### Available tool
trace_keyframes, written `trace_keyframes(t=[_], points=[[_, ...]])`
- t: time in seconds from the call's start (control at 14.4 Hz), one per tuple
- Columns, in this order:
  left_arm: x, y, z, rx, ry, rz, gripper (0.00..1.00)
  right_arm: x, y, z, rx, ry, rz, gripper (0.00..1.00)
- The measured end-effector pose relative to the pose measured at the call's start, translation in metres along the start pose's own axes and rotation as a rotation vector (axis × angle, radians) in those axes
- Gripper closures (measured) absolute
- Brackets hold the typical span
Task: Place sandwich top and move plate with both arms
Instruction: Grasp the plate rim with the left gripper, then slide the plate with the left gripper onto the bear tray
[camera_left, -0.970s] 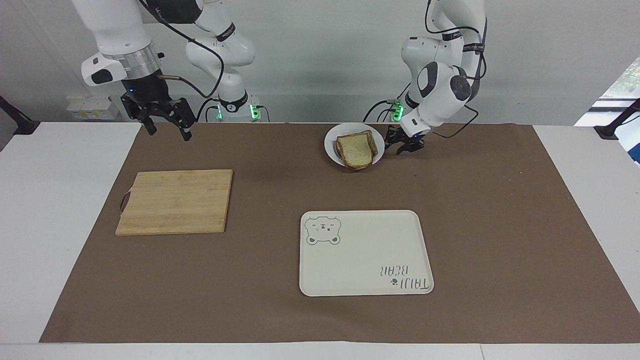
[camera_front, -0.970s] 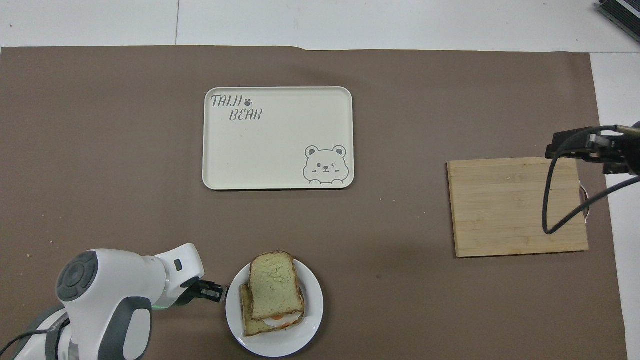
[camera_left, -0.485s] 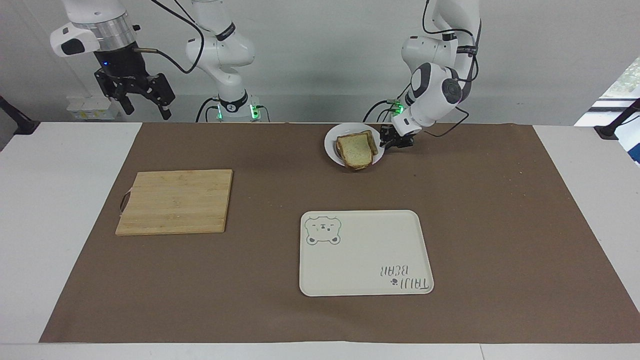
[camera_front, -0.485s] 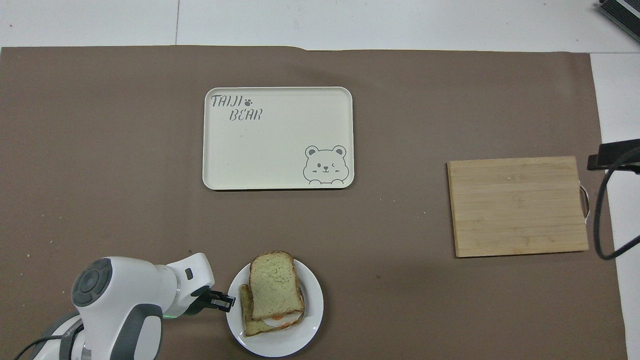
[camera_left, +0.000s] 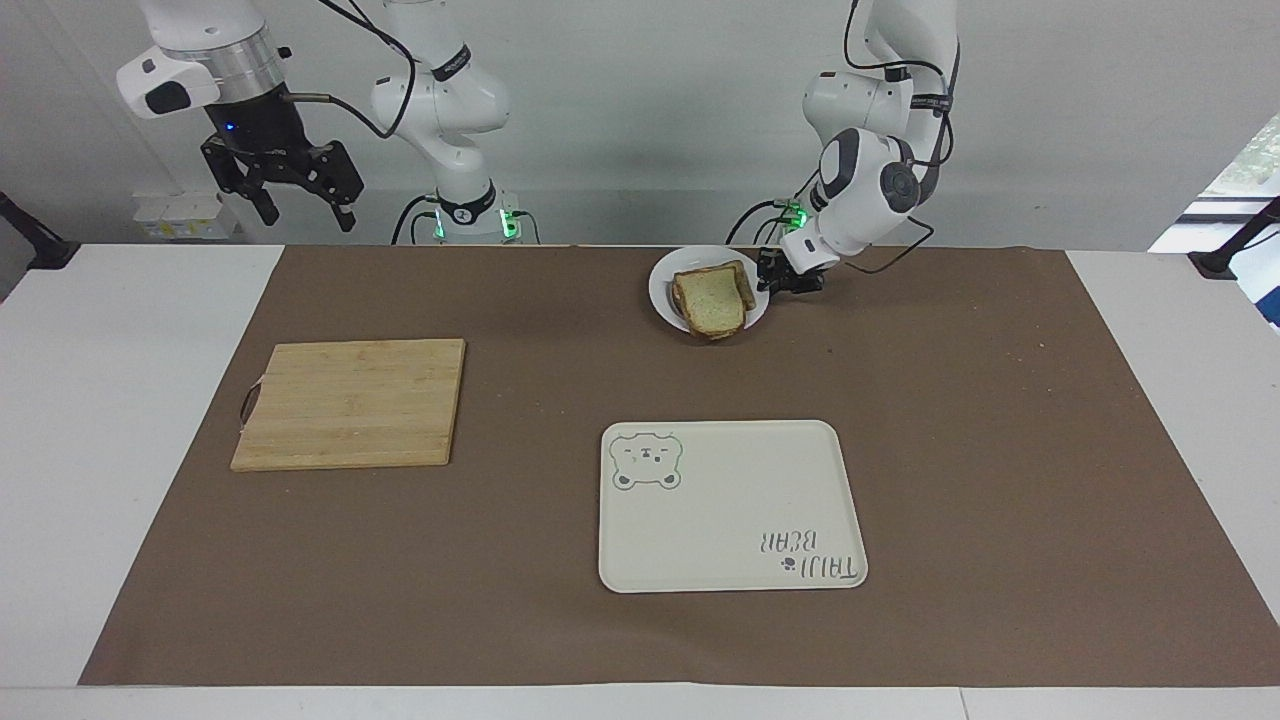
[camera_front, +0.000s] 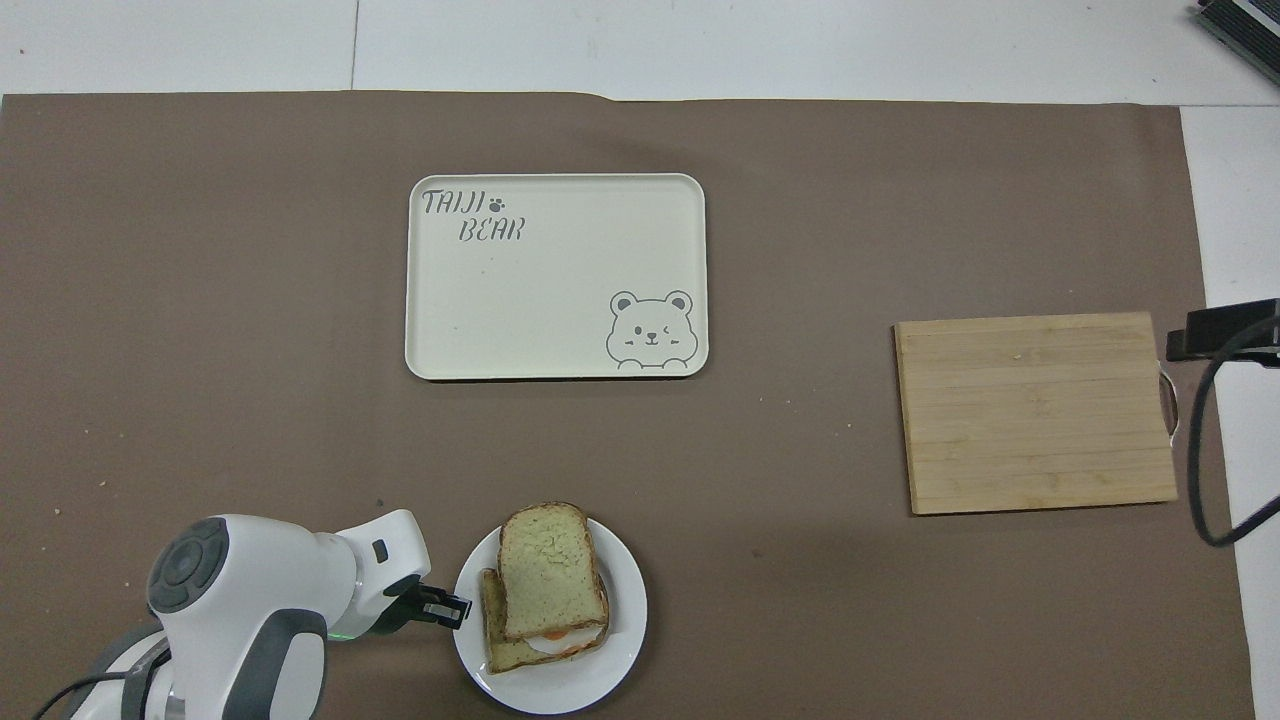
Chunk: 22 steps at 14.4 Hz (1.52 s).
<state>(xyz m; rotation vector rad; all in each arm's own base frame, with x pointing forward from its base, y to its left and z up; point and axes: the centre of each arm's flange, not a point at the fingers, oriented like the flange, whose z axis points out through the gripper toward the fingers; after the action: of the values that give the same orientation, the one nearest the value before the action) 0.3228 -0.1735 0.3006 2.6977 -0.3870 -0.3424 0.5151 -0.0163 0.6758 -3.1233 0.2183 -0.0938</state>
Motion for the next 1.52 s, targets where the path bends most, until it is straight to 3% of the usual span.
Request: trace_keyframes(t=[0.14, 0.62, 0.9, 1.32, 1.52], points=[[0.001, 0.000, 0.001, -0.017, -0.001, -0.011, 0.86, 0.000, 0.001, 0.000, -0.002, -0.004, -0.001, 0.00], [0.002, -0.001, 0.000, -0.068, 0.001, 0.007, 0.86, -0.003, 0.007, 0.002, -0.004, -0.029, -0.006, 0.00], [0.023, -0.029, -0.031, -0.159, -0.041, -0.014, 0.90, -0.003, 0.010, 0.001, -0.027, -0.027, -0.040, 0.00], [0.036, -0.090, -0.066, -0.339, 0.070, -0.004, 0.95, -0.003, 0.011, 0.003, -0.031, -0.030, -0.062, 0.00], [0.050, -0.119, -0.103, -0.420, 0.137, -0.023, 0.95, -0.003, 0.010, 0.004, -0.031, -0.032, -0.062, 0.00]])
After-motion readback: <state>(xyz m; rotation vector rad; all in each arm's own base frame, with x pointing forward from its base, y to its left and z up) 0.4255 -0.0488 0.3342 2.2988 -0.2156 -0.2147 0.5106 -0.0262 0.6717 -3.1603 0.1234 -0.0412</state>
